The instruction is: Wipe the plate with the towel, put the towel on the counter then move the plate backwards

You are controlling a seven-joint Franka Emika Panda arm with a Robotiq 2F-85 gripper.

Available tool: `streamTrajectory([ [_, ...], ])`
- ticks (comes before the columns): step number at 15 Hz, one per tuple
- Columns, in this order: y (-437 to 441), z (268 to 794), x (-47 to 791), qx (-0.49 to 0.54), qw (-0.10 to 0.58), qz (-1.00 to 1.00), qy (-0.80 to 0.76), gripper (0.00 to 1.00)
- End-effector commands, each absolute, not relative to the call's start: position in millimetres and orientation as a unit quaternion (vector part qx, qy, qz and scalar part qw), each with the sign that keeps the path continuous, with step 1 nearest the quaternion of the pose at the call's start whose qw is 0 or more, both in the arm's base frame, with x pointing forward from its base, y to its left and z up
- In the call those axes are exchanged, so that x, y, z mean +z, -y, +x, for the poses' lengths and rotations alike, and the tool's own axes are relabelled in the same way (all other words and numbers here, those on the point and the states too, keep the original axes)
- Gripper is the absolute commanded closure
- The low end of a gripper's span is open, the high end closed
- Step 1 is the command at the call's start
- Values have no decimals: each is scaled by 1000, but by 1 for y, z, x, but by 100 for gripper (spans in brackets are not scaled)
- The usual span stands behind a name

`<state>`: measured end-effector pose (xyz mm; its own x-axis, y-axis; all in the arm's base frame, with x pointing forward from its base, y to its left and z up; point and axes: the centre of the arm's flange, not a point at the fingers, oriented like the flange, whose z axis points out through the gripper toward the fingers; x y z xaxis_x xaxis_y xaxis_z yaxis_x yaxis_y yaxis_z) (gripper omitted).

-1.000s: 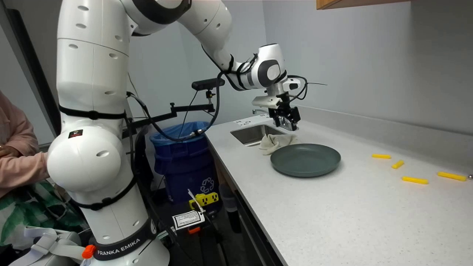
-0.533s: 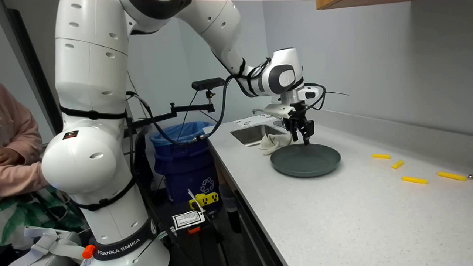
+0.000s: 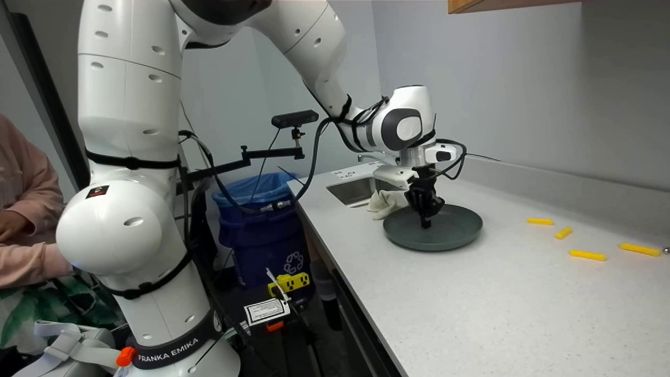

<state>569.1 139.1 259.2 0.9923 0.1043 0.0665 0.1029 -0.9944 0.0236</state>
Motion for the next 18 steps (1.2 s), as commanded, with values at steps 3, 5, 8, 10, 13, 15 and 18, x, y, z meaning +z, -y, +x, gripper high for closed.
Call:
streamTrajectory([
  [3,-118,544,249,8,33,998,-44,100],
  [5,-111,540,251,8,38,999,-38,100],
  [8,-98,530,249,1,48,998,-29,100],
  [10,-90,522,248,-3,53,998,-20,100],
  [13,-78,511,246,-10,60,998,-5,100],
  [15,-70,503,244,-15,67,998,4,100],
  [18,-55,488,242,-25,83,996,17,100],
])
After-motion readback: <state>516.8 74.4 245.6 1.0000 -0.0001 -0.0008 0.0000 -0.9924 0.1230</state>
